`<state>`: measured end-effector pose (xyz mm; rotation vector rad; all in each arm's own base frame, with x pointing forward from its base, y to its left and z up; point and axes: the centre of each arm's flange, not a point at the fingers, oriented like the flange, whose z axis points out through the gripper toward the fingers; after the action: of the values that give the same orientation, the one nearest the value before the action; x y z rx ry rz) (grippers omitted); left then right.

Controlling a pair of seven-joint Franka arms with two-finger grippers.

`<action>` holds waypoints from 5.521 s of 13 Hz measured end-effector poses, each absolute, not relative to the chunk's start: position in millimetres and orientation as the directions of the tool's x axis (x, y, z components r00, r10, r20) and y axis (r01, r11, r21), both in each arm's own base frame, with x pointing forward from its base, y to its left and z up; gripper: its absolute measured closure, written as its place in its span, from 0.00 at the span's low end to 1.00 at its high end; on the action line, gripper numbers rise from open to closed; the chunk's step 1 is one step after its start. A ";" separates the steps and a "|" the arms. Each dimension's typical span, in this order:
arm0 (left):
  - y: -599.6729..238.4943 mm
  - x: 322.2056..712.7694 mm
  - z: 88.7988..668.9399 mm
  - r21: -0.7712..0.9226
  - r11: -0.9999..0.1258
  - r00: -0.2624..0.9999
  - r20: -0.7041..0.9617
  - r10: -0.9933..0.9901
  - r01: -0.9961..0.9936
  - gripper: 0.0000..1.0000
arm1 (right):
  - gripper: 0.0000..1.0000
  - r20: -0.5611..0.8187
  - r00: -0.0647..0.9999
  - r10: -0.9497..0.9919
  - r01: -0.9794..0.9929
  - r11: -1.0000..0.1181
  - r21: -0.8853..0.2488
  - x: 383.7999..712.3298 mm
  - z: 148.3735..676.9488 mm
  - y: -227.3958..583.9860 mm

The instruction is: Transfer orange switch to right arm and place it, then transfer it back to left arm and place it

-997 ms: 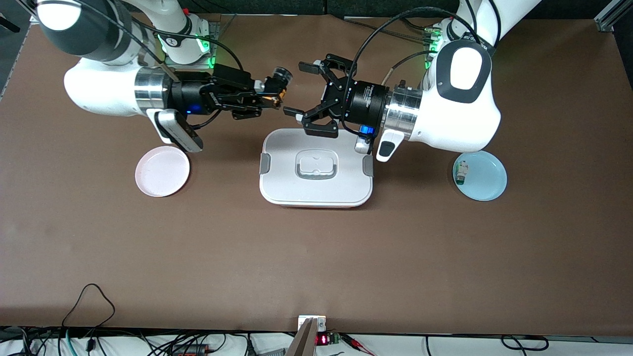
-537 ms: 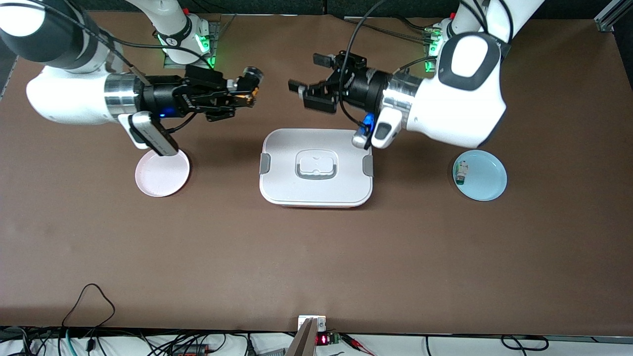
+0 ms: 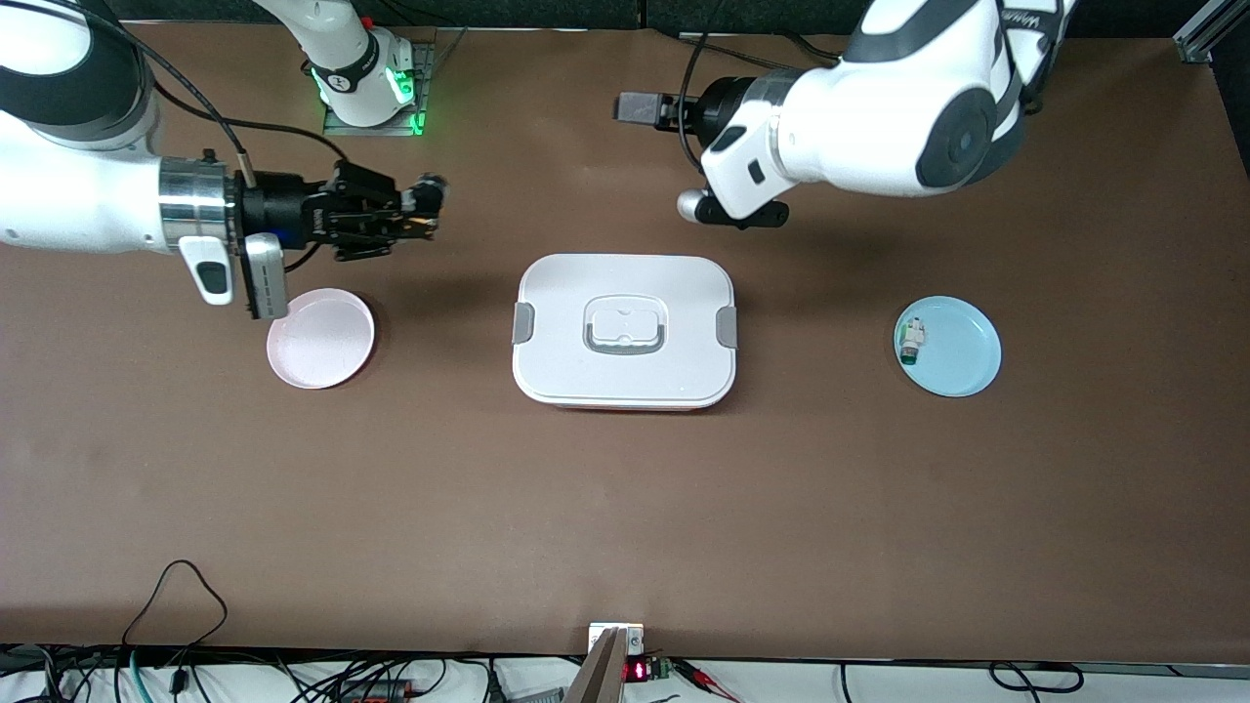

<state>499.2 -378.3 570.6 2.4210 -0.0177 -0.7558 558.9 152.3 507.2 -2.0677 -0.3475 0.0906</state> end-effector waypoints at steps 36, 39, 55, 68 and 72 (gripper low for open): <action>-10.2 498.9 607.3 -0.005 -0.977 0.963 -0.166 -0.210 -0.214 0.00 | 0.65 -0.159 0.129 0.979 0.986 -0.144 -0.087 530.1 205.5 32.5; -8.7 500.9 607.7 0.000 -0.965 0.954 -0.150 -0.259 -0.262 0.00 | 0.65 -0.151 0.124 0.981 0.988 -0.137 -0.077 529.1 196.4 33.3; -23.1 513.3 626.2 -0.004 -0.982 0.972 -0.143 -0.187 -0.189 0.00 | 0.00 -0.170 0.764 0.622 0.610 -0.783 -0.124 580.9 379.0 35.1; -29.5 527.2 634.7 -0.001 -0.981 0.971 -0.140 -0.194 -0.196 0.00 | 0.00 -0.158 0.958 0.240 0.264 -0.951 0.158 585.3 588.8 8.5; -29.5 529.5 633.5 -0.002 -0.982 0.974 -0.133 -0.185 -0.187 0.00 | 0.00 -0.119 0.993 0.006 0.024 -0.988 0.152 584.8 592.0 -9.6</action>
<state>529.5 -29.5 633.5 3.1357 -0.2957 -0.2090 584.8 -9.6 592.0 -3.2895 -0.0249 0.1960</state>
